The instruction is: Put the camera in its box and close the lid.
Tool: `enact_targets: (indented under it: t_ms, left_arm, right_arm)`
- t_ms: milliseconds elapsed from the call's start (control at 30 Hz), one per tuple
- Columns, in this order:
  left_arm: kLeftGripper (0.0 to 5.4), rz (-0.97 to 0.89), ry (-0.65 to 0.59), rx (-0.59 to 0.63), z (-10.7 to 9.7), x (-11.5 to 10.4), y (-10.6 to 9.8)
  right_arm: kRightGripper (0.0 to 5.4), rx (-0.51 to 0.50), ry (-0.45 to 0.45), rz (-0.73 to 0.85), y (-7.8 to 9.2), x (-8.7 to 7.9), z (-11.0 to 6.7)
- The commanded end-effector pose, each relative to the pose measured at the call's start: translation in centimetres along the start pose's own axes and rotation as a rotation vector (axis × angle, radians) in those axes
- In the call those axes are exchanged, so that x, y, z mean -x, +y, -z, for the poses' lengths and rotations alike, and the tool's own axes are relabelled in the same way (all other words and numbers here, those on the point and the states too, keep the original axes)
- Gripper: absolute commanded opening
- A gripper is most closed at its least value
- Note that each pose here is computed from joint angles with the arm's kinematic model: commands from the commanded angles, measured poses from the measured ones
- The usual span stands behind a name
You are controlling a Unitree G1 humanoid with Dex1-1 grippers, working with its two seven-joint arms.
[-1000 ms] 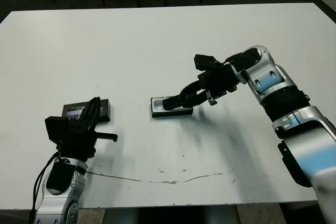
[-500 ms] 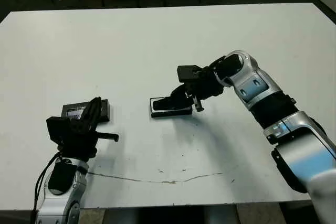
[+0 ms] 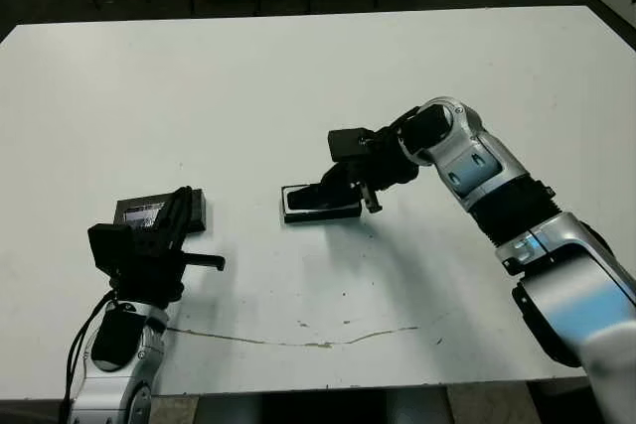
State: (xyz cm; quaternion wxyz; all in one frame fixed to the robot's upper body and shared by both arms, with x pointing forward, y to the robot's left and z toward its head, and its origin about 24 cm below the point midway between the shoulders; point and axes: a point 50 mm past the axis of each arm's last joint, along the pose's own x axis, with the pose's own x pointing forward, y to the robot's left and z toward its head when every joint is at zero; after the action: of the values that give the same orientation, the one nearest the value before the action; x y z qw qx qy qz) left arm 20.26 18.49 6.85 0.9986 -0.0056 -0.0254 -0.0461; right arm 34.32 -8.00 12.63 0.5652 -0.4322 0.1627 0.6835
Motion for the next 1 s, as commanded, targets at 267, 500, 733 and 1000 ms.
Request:
enact_targets:
  t_ms: [267,500,733,1000]
  left_arm:
    - [0.00,-0.009,0.043,-0.018,0.5,0.3,0.1]
    - [0.00,-0.005,0.042,-0.016,0.5,0.3,0.1]
    - [0.00,-0.001,0.045,-0.008,0.5,0.3,0.0]
    - [0.00,0.004,0.043,-0.006,0.4,0.3,0.1]
  right_arm:
    - [3.50,0.058,0.084,0.284,-1.1,5.1,0.8]
    - [4.72,0.144,0.081,0.393,-0.7,7.6,0.0]
    - [5.39,-0.030,-0.207,0.641,0.3,9.2,0.5]
    - [4.57,-0.029,-0.275,1.007,3.3,6.1,0.6]
